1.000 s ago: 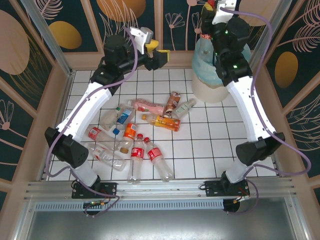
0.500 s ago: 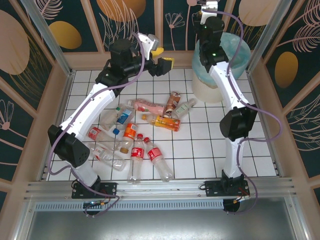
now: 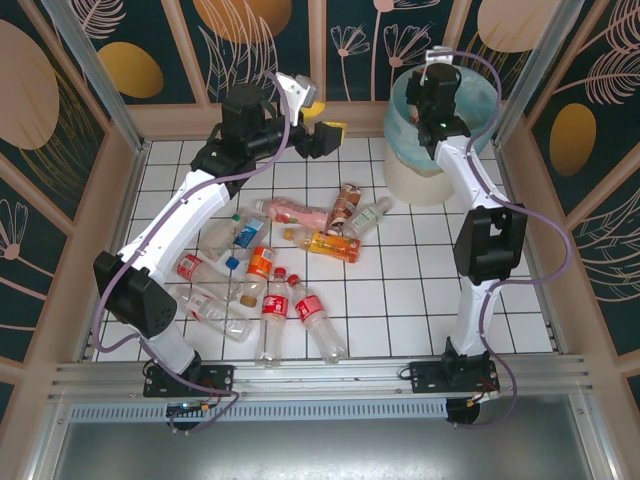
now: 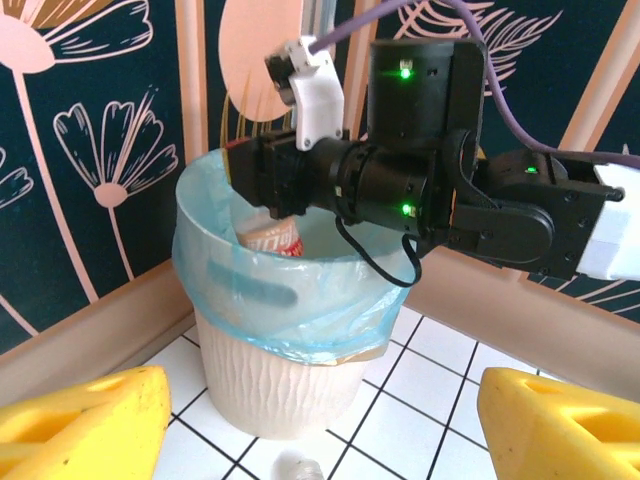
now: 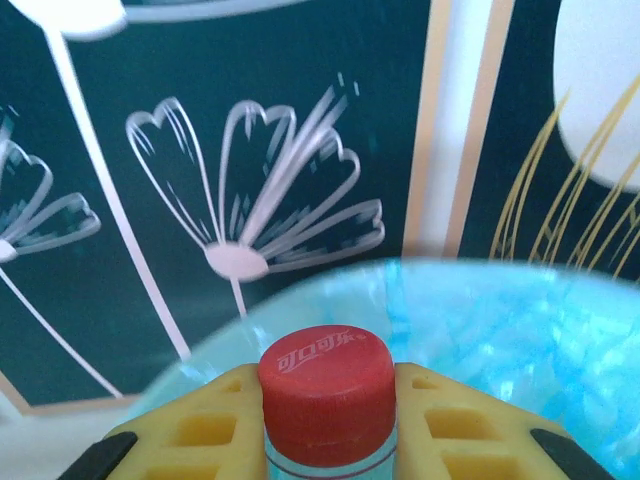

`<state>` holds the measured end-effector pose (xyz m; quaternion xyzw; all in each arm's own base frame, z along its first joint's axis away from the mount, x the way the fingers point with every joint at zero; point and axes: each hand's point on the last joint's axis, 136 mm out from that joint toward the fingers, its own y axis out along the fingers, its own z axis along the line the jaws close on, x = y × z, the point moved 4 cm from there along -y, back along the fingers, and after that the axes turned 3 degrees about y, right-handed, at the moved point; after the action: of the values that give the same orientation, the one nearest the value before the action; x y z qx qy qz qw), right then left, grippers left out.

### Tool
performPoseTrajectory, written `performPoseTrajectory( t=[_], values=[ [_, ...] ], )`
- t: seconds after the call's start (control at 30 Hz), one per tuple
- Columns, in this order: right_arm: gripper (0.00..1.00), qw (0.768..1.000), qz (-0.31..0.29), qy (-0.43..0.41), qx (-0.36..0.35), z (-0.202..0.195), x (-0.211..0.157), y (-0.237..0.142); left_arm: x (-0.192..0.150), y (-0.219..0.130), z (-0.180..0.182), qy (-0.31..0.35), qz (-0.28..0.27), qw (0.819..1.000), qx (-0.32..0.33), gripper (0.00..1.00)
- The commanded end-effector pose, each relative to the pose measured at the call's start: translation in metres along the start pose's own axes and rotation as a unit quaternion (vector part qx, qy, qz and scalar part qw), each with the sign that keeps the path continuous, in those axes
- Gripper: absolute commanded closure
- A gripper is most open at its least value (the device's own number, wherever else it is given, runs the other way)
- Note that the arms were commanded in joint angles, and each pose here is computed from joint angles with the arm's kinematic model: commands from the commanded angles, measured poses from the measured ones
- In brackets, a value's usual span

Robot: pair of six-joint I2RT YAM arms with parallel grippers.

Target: Put the plastic bottles in the bin

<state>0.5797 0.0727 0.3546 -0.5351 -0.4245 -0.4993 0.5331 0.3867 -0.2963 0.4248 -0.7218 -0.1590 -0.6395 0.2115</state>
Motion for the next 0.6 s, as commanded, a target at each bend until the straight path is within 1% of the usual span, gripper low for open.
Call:
performPoseTrajectory(
  t=[0.0,0.03,0.07,0.1,0.17,0.3,0.57],
  values=[
    [0.70,0.998,-0.040,0.042,0.039,0.003,0.039,-0.025,0.013,-0.011,-0.004,0.015,-0.018,1.000,0.007,0.19],
    [0.63,0.997,-0.038,0.041,0.045,0.004,0.039,-0.026,0.013,-0.011,-0.005,0.016,-0.018,1.000,0.007,0.19],
    [0.58,0.997,-0.037,0.040,0.051,0.006,0.040,-0.027,0.012,-0.011,-0.004,0.015,-0.018,1.000,0.008,0.19],
    [0.55,0.997,-0.035,0.039,0.055,0.006,0.042,-0.028,0.012,-0.011,-0.004,0.014,-0.018,1.000,0.010,0.19],
    [0.51,0.997,-0.036,0.040,0.060,0.008,0.049,-0.031,0.013,-0.011,-0.004,0.014,-0.019,1.000,0.012,0.19],
    [0.49,0.995,-0.051,0.044,0.067,0.008,0.069,-0.042,0.016,-0.013,-0.004,0.016,-0.022,1.000,0.016,0.18],
    [0.49,0.992,-0.063,0.055,0.094,0.015,0.101,-0.067,0.018,-0.017,-0.004,0.013,-0.022,0.999,0.024,0.18]
  ],
)
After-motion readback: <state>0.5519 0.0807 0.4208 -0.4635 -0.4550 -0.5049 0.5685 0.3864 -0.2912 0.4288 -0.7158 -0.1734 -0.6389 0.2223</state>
